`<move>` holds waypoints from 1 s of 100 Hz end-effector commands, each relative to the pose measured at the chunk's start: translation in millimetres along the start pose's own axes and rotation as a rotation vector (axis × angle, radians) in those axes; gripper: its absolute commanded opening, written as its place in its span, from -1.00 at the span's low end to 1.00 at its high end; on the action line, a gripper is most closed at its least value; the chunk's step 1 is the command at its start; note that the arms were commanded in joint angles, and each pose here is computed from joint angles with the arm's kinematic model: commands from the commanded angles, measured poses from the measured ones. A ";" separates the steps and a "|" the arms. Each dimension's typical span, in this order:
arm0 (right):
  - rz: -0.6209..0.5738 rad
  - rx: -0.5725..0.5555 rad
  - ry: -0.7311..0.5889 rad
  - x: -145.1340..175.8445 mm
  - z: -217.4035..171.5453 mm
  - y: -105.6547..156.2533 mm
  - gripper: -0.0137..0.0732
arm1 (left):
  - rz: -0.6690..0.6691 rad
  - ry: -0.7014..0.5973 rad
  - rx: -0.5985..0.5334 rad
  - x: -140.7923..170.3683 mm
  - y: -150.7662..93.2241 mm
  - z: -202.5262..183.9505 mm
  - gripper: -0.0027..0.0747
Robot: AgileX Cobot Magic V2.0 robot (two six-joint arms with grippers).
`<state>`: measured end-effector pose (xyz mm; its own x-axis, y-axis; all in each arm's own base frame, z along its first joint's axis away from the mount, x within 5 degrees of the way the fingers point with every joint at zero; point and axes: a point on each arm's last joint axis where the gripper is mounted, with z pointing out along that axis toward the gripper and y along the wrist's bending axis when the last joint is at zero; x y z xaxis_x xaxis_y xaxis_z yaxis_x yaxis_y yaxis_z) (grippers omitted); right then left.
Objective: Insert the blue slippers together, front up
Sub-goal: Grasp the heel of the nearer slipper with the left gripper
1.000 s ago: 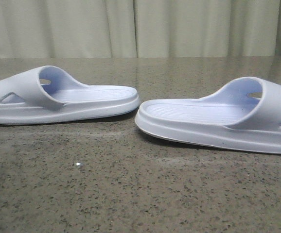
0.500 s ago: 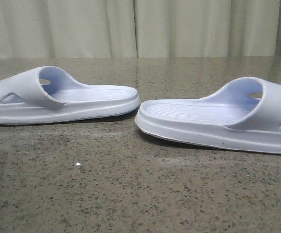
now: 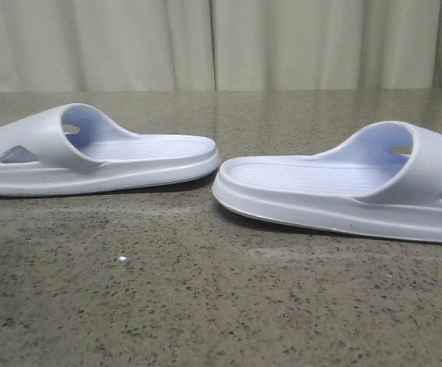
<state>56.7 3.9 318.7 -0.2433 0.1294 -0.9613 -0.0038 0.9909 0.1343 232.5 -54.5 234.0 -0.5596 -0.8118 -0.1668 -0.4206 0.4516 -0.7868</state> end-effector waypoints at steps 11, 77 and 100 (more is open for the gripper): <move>0.004 -0.004 -0.099 -17.0 -2.2 1.6 0.17 | 0.008 0.048 0.031 2.2 -8.5 3.4 0.43; 0.017 -0.012 -0.099 -16.9 -2.2 2.3 0.17 | 0.048 0.125 0.016 8.0 -5.2 9.3 -0.81; 0.017 -0.012 -0.099 -16.9 -2.2 2.3 0.17 | 0.058 0.124 0.020 7.9 -5.5 9.3 -0.89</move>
<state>56.7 4.9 318.8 -0.2439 0.1457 -0.9588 -0.0102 0.9882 0.1527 235.6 -63.8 221.3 -0.6636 -0.7374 -0.1262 -0.4065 0.4971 -0.7666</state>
